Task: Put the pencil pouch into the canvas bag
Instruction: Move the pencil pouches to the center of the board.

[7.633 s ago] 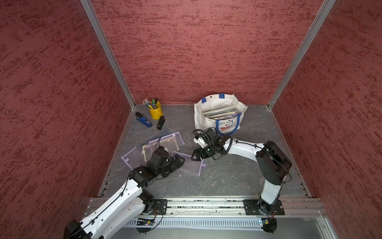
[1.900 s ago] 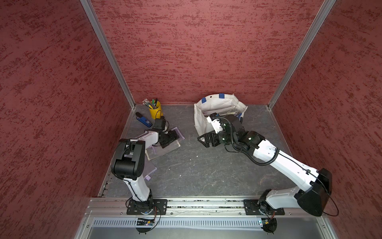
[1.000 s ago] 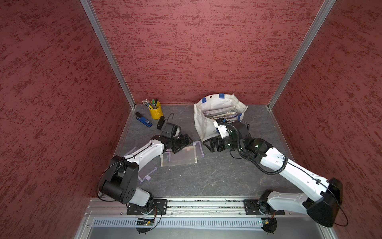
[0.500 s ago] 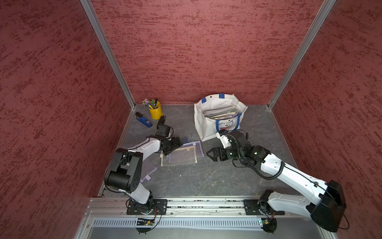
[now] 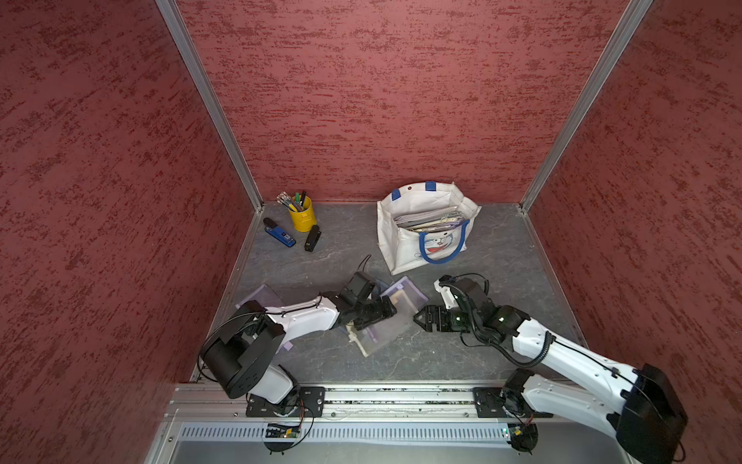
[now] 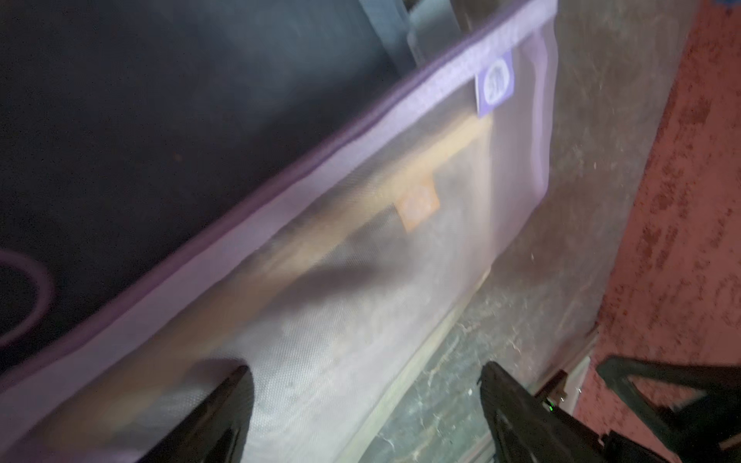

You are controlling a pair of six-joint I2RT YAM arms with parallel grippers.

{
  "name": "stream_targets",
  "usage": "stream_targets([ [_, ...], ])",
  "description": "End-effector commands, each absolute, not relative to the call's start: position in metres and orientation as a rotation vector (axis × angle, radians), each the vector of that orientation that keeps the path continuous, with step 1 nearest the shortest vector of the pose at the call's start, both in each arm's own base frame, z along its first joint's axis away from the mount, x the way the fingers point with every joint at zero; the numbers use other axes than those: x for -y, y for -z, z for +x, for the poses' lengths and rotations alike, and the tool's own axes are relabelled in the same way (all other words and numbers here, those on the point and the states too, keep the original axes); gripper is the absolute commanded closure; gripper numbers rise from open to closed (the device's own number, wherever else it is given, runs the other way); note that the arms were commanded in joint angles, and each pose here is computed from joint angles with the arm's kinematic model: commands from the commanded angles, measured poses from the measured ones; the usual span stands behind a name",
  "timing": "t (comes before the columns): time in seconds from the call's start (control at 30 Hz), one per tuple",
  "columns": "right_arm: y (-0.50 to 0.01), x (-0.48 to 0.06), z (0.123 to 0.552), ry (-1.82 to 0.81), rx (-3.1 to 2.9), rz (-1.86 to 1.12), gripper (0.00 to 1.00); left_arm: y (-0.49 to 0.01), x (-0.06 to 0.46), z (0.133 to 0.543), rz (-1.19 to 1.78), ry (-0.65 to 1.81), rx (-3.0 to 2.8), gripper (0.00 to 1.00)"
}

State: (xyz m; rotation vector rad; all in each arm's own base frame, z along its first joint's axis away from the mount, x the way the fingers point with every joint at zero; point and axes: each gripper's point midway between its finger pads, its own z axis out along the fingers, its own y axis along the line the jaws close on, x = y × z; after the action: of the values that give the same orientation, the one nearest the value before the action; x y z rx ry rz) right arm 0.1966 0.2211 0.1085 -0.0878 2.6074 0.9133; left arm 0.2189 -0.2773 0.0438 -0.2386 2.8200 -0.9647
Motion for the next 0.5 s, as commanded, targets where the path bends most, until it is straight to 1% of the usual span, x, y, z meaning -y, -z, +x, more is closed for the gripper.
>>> stream_targets([
  [0.0, -0.109, -0.211, 0.209, -0.95, -2.555, 0.064, 0.03, -0.05, 0.293, 0.199, -0.271, 1.047, -2.85, 0.11],
  [0.1, -0.104, -0.197, 0.218, -0.983, -2.508, 0.167, 0.06, -0.067, 0.283, 0.206, -0.245, 1.05, -2.798, 0.12],
  [0.2, -0.102, -0.188, 0.232, -1.064, -2.44, 0.234, 0.11, -0.076, 0.257, 0.225, -0.269, 1.028, -2.752, 0.14],
  [0.3, -0.104, -0.19, 0.247, -1.097, -2.406, 0.2, 0.15, -0.081, 0.238, 0.24, -0.262, 0.998, -2.722, 0.16],
  [0.47, -0.09, -0.198, 0.27, -1.101, -2.432, 0.149, 0.17, -0.068, 0.23, 0.239, -0.24, 0.932, -2.759, 0.17],
])
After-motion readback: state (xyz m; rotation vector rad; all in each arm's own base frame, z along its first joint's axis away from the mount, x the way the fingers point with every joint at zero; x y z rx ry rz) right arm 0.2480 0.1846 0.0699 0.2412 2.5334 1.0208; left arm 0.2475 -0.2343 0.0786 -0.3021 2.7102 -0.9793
